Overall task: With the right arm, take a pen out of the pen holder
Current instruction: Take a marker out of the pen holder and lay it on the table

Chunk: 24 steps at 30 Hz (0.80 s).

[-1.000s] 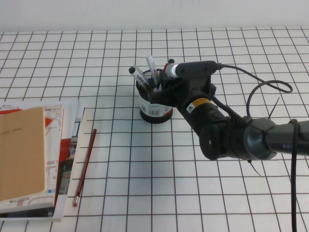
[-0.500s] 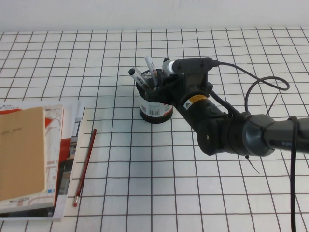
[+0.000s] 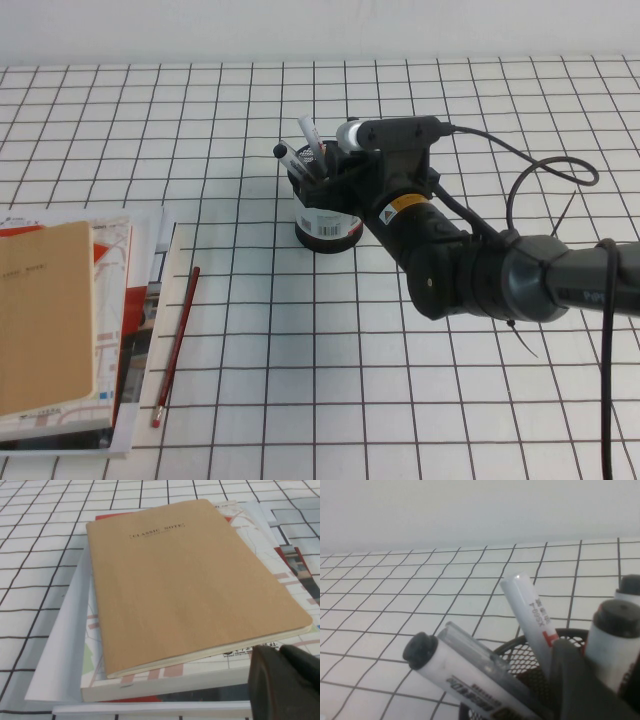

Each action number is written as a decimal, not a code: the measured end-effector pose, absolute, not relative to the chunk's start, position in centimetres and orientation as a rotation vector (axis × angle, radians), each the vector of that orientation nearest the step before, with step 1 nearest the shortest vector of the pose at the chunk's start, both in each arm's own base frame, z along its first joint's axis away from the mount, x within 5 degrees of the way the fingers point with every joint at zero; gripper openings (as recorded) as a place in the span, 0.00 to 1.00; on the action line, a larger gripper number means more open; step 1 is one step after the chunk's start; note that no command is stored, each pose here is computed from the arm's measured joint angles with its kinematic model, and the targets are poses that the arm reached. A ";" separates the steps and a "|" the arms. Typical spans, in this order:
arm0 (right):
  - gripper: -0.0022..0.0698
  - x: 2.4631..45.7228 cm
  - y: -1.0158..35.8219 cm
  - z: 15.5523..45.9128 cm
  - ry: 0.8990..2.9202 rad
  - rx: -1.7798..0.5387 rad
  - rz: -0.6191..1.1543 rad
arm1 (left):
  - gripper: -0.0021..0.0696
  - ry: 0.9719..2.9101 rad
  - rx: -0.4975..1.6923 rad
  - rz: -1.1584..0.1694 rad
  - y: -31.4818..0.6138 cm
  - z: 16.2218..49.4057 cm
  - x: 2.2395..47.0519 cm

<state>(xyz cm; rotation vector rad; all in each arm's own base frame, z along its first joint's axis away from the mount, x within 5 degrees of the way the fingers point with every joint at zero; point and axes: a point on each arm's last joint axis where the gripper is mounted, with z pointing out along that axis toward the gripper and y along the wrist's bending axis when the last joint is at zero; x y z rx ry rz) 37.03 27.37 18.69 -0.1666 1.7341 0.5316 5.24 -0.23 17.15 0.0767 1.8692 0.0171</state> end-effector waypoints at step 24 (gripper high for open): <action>0.20 35.7 26.5 25.3 1.615 -0.294 0.457 | 0.02 1.869 0.077 0.017 -0.2 17.2 5.2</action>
